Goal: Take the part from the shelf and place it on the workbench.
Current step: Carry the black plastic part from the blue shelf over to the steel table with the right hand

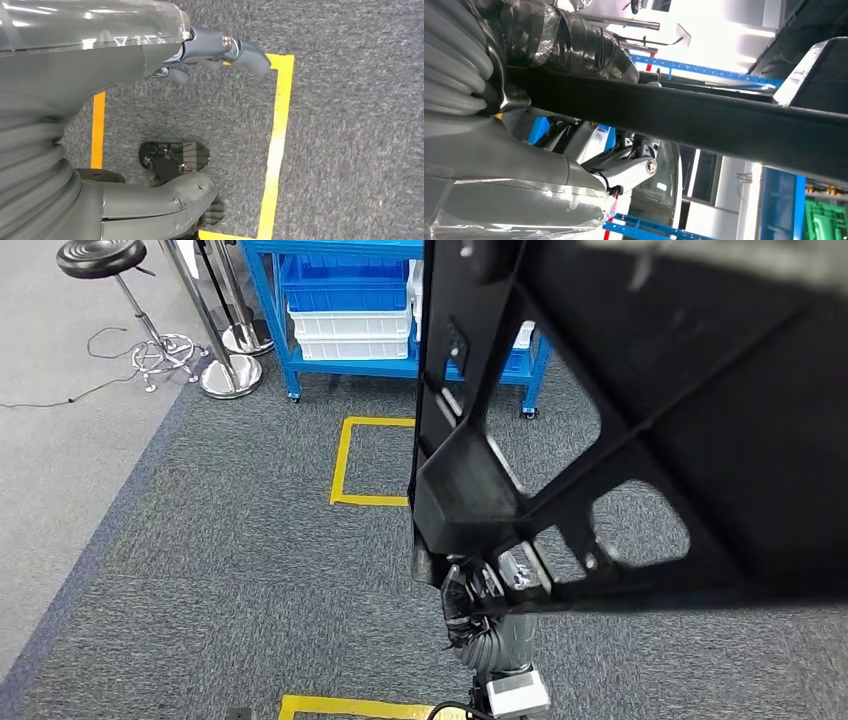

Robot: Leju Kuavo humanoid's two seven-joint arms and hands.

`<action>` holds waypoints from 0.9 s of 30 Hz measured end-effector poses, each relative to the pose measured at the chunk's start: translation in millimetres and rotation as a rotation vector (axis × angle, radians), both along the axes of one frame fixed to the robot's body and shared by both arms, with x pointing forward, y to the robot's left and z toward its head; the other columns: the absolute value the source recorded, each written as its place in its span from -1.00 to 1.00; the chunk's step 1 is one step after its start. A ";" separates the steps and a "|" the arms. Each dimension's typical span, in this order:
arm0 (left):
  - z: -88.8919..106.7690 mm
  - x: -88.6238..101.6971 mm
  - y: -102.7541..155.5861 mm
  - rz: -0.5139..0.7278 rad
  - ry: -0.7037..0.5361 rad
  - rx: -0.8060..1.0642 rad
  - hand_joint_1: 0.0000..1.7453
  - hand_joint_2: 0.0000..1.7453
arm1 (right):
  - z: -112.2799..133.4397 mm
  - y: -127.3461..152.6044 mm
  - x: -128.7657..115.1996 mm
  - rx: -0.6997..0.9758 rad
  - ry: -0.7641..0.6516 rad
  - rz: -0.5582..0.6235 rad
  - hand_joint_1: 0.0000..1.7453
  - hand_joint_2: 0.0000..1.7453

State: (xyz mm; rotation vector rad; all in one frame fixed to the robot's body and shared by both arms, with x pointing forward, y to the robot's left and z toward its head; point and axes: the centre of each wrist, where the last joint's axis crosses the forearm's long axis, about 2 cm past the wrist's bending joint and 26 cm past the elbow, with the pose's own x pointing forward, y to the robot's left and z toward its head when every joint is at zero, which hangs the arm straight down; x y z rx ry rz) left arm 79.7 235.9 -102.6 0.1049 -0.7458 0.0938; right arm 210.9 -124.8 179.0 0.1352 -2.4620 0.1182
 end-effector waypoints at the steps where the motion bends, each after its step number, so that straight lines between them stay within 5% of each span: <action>1: 0.0 -0.2 0.0 -0.001 0.001 0.000 -1.00 1.00 | -0.6 -0.1 -0.6 -0.004 -0.001 0.003 1.00 1.00; 27: 1.3 4.9 -3.2 -0.073 -0.004 0.016 -1.00 1.00 | -1.7 -3.1 -8.6 -0.039 -0.059 -0.041 1.00 1.00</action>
